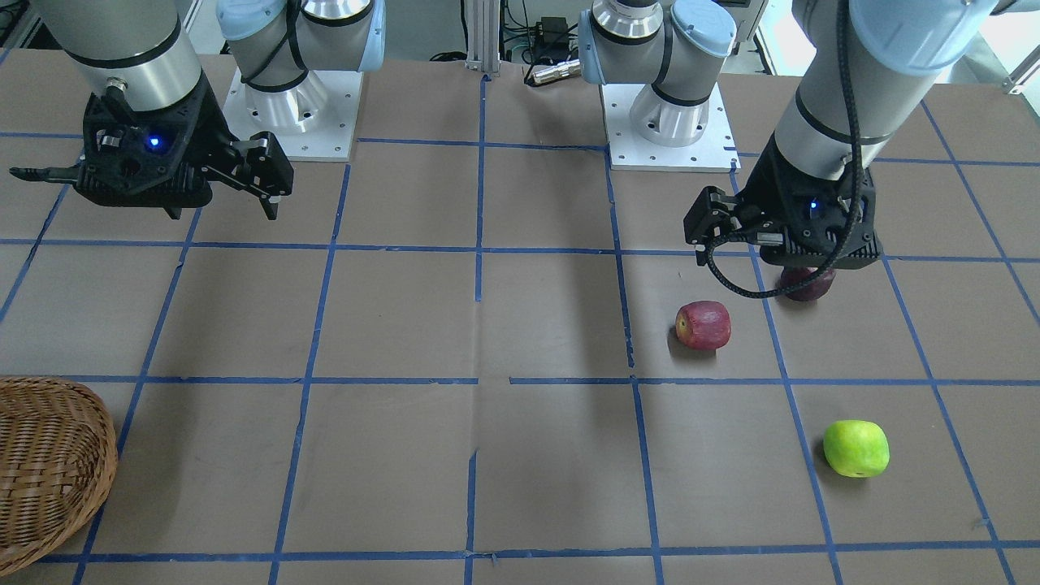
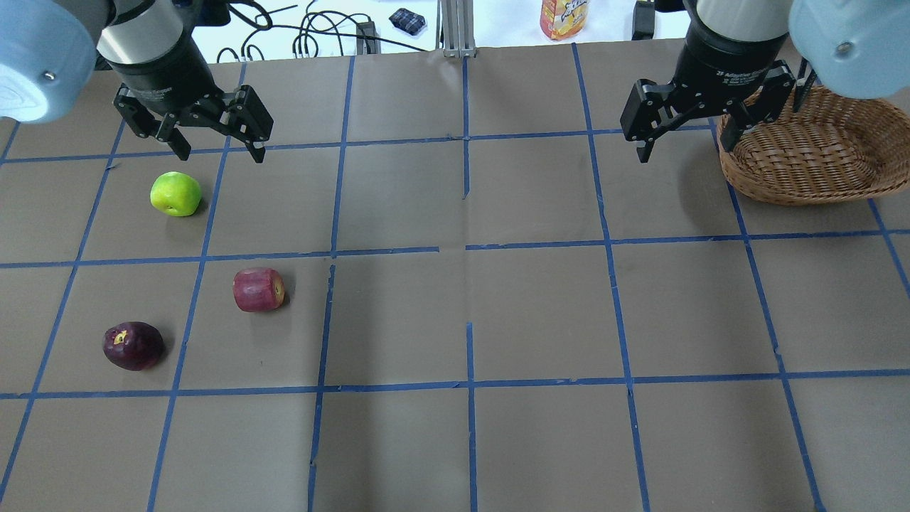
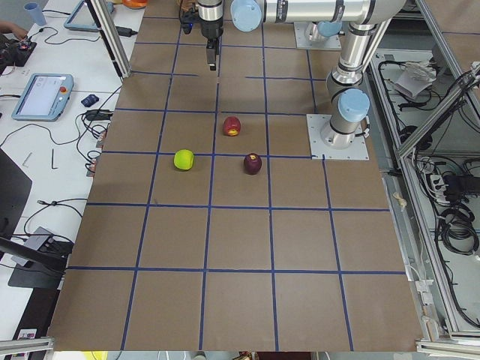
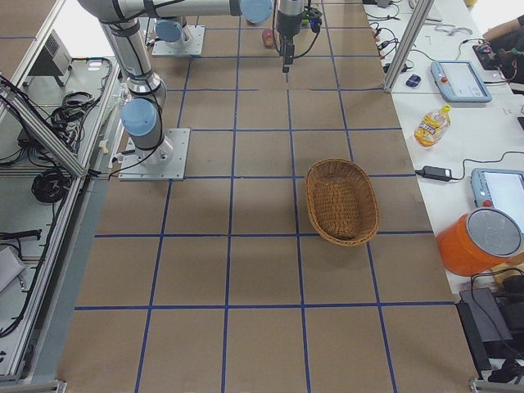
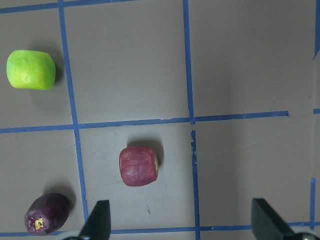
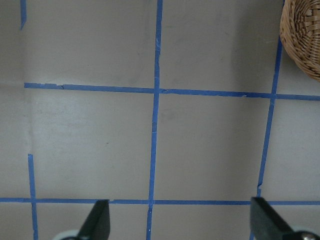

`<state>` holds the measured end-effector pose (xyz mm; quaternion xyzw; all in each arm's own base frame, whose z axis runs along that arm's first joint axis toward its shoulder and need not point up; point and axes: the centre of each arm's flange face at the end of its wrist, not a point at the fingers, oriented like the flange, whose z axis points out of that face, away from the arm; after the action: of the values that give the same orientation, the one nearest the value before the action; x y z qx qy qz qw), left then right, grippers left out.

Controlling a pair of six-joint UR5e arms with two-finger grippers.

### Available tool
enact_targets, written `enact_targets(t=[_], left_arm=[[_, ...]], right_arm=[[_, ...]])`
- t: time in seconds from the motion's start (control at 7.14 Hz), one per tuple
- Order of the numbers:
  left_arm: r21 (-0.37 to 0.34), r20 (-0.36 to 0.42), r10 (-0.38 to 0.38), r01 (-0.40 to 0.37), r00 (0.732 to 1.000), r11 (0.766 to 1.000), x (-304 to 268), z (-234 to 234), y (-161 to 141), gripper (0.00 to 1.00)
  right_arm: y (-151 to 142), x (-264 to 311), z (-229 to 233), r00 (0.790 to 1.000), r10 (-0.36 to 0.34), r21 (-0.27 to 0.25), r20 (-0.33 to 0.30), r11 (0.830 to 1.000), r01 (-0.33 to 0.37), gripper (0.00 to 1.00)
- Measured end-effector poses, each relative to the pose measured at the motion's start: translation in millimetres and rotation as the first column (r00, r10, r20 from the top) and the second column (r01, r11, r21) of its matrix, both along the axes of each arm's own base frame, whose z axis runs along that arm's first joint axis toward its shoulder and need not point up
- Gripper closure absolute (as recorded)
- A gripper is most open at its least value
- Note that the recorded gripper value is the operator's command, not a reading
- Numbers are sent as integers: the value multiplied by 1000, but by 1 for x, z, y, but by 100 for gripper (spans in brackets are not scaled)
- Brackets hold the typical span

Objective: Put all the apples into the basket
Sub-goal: 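Reach the left gripper down past the green apple toward the red apple, then close the left gripper around the red apple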

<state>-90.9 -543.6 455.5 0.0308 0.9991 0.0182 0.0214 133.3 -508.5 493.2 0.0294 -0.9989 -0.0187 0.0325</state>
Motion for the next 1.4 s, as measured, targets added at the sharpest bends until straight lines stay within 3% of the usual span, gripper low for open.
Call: enact_targets(t=[0.56, 0.98, 1.12, 1.26, 1.4], left_arm=[[14, -3, 52, -52, 999, 999, 59, -141, 21, 0], [6, -16, 24, -24, 1000, 1000, 63, -219, 40, 0], [22, -33, 21, -20, 999, 1000, 61, -236, 42, 34], [38, -40, 19, -17, 999, 999, 61, -247, 43, 90], [48, -40, 18, -16, 999, 999, 61, -252, 43, 100]], right_arm=[[0, 0, 1, 1000, 1, 0, -1, 1000, -1, 0], [0, 0, -1, 1000, 11, 11, 3, 1000, -11, 0], [-2, 1, -1, 1000, 12, 10, 12, 1000, -12, 0], [-2, 2, -2, 1000, 11, 10, 23, 1000, -12, 0], [-1, 2, -3, 1000, 11, 13, 26, 1000, -11, 0]])
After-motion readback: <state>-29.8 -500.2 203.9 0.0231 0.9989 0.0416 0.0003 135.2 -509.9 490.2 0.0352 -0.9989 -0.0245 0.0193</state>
